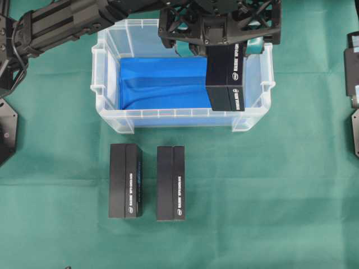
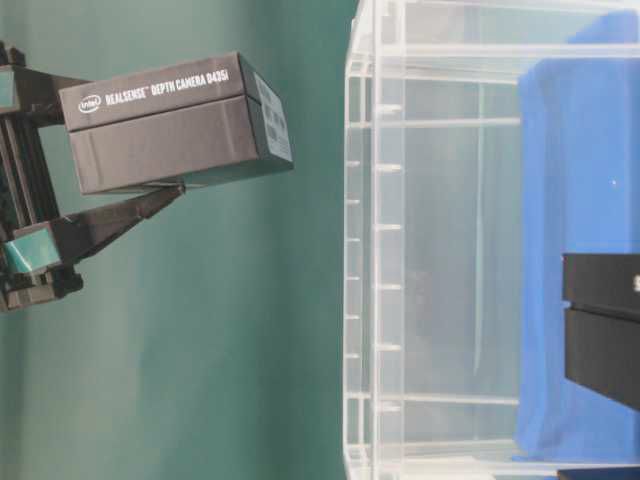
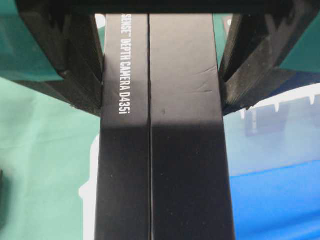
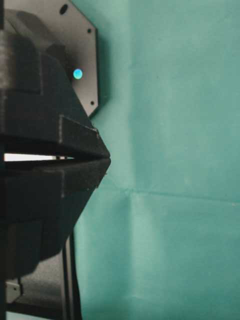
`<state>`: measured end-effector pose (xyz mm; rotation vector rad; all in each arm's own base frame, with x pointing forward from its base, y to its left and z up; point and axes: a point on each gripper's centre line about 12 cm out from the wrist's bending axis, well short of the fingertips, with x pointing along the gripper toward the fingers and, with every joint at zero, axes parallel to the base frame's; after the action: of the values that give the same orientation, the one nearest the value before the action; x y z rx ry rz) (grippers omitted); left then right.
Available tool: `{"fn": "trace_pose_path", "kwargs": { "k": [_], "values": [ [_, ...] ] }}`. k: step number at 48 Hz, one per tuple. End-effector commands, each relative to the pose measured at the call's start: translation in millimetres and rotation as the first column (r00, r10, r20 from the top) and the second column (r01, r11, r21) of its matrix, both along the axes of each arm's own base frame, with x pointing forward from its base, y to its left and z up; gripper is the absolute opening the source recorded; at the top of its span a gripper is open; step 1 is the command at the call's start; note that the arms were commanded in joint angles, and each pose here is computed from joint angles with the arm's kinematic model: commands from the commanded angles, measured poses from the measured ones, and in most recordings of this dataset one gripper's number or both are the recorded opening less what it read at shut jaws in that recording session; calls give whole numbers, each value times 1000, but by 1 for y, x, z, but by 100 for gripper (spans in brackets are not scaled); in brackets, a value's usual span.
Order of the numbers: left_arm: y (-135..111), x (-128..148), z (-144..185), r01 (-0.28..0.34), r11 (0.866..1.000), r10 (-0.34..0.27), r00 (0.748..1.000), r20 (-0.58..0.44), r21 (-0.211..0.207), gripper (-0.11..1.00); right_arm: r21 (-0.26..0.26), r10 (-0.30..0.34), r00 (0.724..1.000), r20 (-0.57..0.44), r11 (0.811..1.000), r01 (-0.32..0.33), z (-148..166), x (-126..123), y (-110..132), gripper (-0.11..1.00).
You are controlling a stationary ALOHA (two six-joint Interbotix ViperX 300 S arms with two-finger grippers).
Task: Take the box out of the case with the left arm.
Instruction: 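Close the left gripper on the box and lift it, then carry the box out of the case to the front right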
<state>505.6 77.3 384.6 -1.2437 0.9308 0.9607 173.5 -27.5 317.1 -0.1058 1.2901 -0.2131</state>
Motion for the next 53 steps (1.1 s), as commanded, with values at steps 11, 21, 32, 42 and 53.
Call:
{"fn": "trace_pose_path", "kwargs": {
  "k": [11, 21, 32, 42, 53],
  "values": [
    [-2, -8, 21, 0, 1000, 0, 999, 54, 11, 60, -1, -1, 1000, 16, 1000, 1, 4, 1, 0, 0],
    [-2, -8, 22, 0, 1000, 0, 999, 54, 11, 60, -1, -1, 1000, 16, 1000, 1, 4, 1, 0, 0],
    [-2, -8, 22, 1, 1000, -2, 999, 54, 11, 60, -1, -1, 1000, 17, 1000, 1, 5, 0, 0, 0],
    [-11, -8, 23, 7, 1000, -8, 998, 58, 8, 60, -1, -1, 1000, 17, 1000, 1, 5, 0, 0, 0],
    [-38, -7, 24, 12, 1000, -12, 999, 48, -13, 60, -2, -1, 1000, 20, 1000, 1, 5, 1, 0, 0]
  ]
}}
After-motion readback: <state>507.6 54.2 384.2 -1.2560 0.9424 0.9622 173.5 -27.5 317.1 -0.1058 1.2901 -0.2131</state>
